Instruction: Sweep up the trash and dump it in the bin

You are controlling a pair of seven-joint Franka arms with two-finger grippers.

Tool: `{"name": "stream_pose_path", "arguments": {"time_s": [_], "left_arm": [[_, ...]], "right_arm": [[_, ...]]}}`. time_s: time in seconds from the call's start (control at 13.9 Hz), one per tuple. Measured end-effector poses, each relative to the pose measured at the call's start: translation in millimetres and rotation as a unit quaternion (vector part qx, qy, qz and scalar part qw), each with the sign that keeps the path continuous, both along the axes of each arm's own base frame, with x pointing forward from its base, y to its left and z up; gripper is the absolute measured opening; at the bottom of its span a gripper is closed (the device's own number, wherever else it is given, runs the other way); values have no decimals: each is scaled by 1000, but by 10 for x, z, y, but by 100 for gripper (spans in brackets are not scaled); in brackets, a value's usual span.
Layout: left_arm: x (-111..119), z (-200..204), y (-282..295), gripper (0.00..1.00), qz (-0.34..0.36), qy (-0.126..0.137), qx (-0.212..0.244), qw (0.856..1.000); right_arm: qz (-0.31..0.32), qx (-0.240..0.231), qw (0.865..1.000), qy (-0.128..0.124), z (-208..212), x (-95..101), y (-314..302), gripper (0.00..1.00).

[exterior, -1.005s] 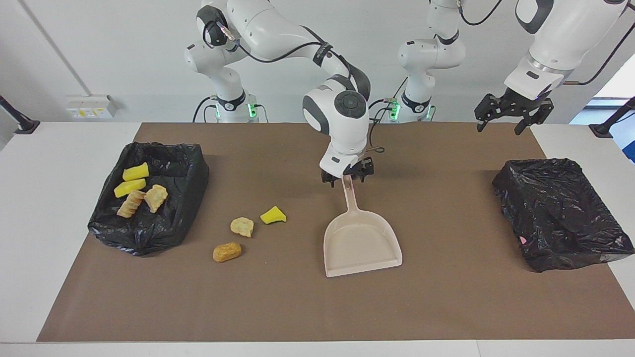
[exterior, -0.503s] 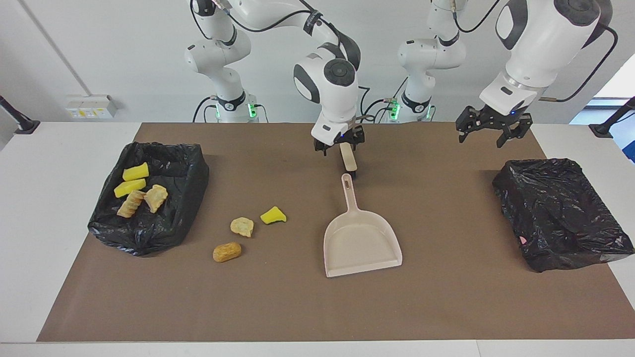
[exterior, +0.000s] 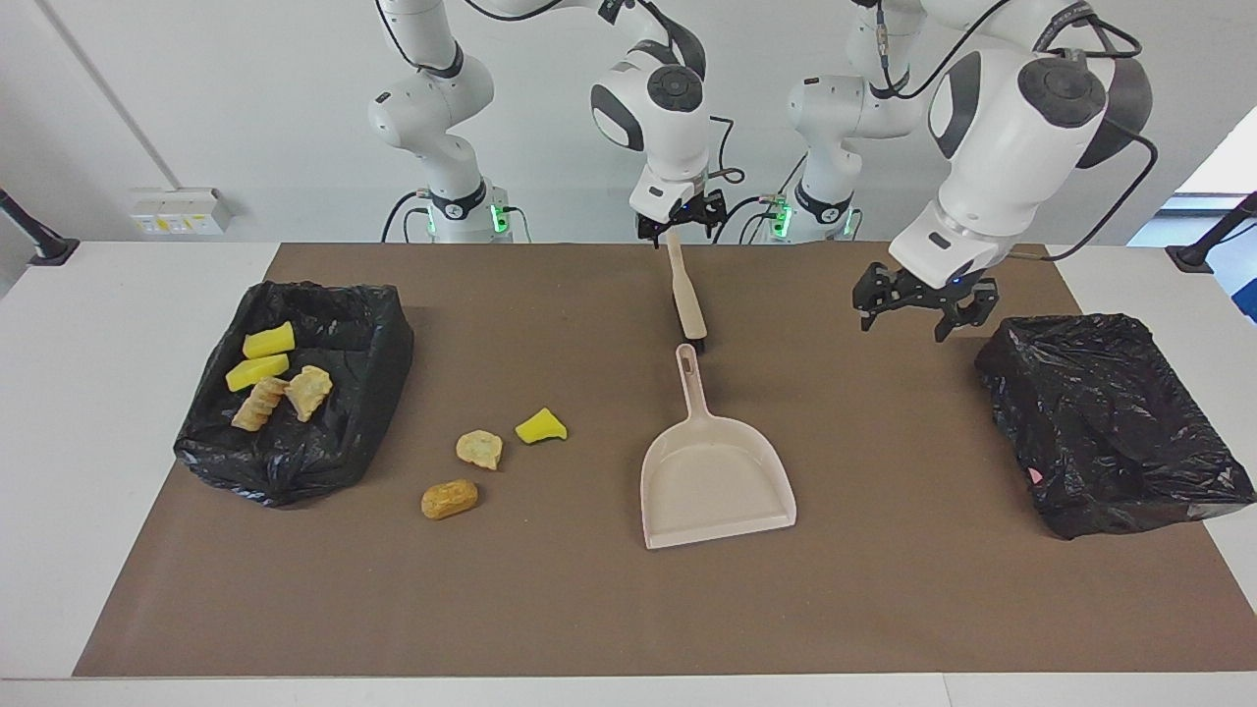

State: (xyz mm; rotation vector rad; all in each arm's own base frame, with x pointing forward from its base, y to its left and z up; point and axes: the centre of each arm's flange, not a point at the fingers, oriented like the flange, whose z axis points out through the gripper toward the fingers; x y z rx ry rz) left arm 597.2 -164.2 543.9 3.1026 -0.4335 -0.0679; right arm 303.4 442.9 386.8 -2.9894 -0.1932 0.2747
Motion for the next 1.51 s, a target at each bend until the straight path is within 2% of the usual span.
{"name": "stream_pose_path", "arguments": {"time_s": [0.14, 0.43, 0.57, 0.72, 1.01, 1.08, 1.15, 1.22, 1.29, 1.36, 1.51], "left_arm": [[73, -327, -331, 100, -8, 13, 2, 1000], [90, -896, -1077, 100, 16, 8, -1, 1000], [-91, -1145, -1515, 100, 28, 19, -2, 999], [-401, -1463, -1893, 100, 33, 36, 10, 999], [-629, -1791, -2035, 100, 67, 61, 28, 996], [-628, -1814, -2025, 100, 74, 66, 24, 995], [-612, -1811, -2014, 100, 82, 68, 18, 994], [-585, -1799, -2013, 100, 96, 65, 9, 993], [-554, -1784, -2028, 100, 115, 58, -3, 992], [-540, -1781, -2052, 98, 131, 53, -13, 990], [-570, -1831, -2085, 77, 141, 57, -15, 988]], "right_arm": [[0, -8, 1000, -3, -308, -234, -20, 100], [-1, -14, 1000, 9, -456, -416, -104, 100], [-1, -10, 1000, 6, -406, -433, -108, 100], [-1, -8, 1000, 4, -385, -431, -113, 100], [-4, -3, 1000, 0, -403, -427, -118, 98], [-4, -4, 1000, 0, -408, -432, -119, 92], [-2, -4, 1000, -1, -414, -445, -114, 92], [-1, -2, 1000, -2, -423, -461, -104, 85], [0, -1, 1000, -3, -438, -471, -96, 83], [0, -1, 1000, -4, -451, -475, -93, 83], [-2, 2, 1000, -7, -466, -463, -85, 80]]}}
